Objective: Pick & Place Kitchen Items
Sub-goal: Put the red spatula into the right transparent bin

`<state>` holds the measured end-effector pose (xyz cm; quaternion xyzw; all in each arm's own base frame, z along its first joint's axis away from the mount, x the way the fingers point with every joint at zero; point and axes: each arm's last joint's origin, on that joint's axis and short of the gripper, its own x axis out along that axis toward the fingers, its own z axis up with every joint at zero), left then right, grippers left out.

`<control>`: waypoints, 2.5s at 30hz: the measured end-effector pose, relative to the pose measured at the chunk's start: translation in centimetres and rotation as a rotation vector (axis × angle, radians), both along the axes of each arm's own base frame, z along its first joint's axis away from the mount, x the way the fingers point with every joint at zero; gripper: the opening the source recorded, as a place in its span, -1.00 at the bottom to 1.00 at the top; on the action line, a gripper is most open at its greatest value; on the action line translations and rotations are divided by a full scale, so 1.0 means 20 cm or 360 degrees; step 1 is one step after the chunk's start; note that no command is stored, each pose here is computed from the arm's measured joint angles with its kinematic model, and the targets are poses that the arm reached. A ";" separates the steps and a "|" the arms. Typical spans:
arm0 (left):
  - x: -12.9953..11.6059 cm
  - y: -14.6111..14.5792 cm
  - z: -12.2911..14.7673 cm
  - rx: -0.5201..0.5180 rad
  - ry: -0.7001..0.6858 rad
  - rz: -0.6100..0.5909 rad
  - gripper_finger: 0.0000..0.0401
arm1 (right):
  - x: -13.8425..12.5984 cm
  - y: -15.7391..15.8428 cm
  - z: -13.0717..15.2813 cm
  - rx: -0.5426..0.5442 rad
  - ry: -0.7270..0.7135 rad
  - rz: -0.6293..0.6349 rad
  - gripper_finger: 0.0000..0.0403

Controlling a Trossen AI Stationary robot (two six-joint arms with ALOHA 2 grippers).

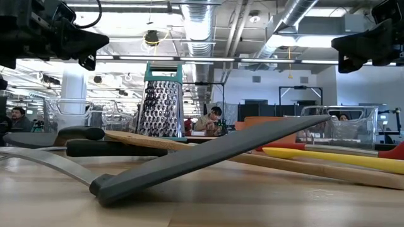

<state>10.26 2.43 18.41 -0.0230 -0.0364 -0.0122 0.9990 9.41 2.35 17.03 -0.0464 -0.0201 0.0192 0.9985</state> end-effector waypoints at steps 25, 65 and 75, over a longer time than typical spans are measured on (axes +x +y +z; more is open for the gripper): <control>0.00 0.00 0.00 0.0000 -0.0001 -0.0001 -0.99 | 0.00 0.00 0.00 0.0247 0.0010 0.0009 -1.00; 0.00 0.00 0.00 0.0023 -0.0014 0.0001 -0.99 | 0.00 0.00 0.03 0.0268 -0.0088 0.0011 -1.00; 0.00 0.00 0.00 0.0023 -0.0017 0.0001 -0.99 | -0.03 -0.03 0.14 0.0259 -0.0108 -0.0158 -1.00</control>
